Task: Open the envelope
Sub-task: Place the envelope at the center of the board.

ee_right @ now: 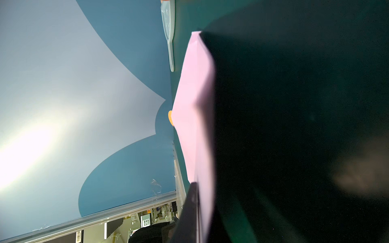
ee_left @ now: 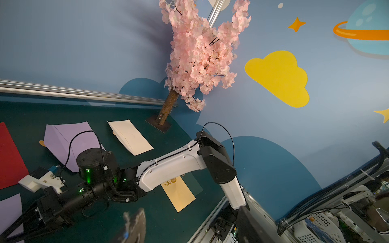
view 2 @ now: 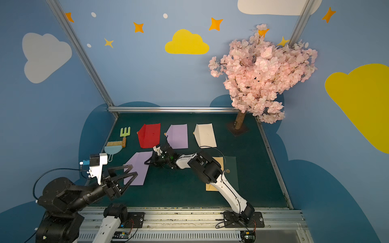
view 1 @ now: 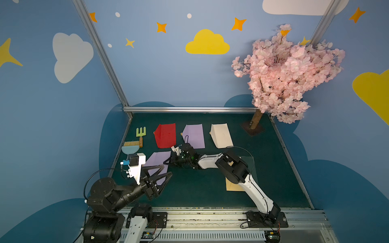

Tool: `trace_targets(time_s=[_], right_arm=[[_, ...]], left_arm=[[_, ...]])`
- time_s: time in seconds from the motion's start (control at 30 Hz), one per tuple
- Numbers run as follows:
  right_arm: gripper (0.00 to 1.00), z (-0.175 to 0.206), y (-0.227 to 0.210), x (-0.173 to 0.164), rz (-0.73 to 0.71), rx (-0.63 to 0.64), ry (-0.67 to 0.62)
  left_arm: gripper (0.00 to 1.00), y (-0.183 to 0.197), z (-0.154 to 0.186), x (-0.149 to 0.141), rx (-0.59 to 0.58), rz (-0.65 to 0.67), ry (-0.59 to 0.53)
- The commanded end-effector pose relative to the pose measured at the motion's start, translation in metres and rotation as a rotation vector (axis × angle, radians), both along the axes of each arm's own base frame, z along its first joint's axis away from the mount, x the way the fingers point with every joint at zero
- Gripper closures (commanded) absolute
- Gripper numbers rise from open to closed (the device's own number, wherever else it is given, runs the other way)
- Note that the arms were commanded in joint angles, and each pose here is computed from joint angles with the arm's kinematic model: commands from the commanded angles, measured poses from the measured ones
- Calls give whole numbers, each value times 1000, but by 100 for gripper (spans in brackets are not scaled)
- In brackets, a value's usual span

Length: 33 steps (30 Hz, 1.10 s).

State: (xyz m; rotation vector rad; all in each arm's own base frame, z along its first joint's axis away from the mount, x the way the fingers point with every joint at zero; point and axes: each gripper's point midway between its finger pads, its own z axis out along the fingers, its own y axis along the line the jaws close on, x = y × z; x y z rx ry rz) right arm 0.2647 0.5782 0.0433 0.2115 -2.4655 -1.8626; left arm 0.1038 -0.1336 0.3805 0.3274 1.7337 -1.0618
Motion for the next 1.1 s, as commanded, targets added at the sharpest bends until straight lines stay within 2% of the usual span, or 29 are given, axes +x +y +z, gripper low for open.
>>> trace_targets(time_s=[0.0,0.07,0.13,0.2,0.33,0.6,0.8,1.07], right_arm=[[75,-6,-6,1,5,-33,-5],[66,-5,-9,2,2,-41,-10],[62,-5,-13,3,-5,-51,-14],[53,-6,-18,4,-15,-66,-10],[45,-5,-27,4,-29,-127,-33],[44,-10,-52,2,-7,-415,-68],[43,-9,-48,3,16,-437,-62],[43,-7,-37,2,48,-395,-54]], left_arm=[[33,-1,-3,-1,7,-12,-9],[33,-2,-3,-1,7,-17,-9],[33,-2,-3,-1,3,-19,-8],[33,-2,-3,0,2,-20,-9],[33,-2,-2,0,1,-20,-10],[33,-3,-1,1,-6,-26,-13],[33,-3,-1,1,-6,-29,-12],[33,-3,-4,1,-3,-27,-9]])
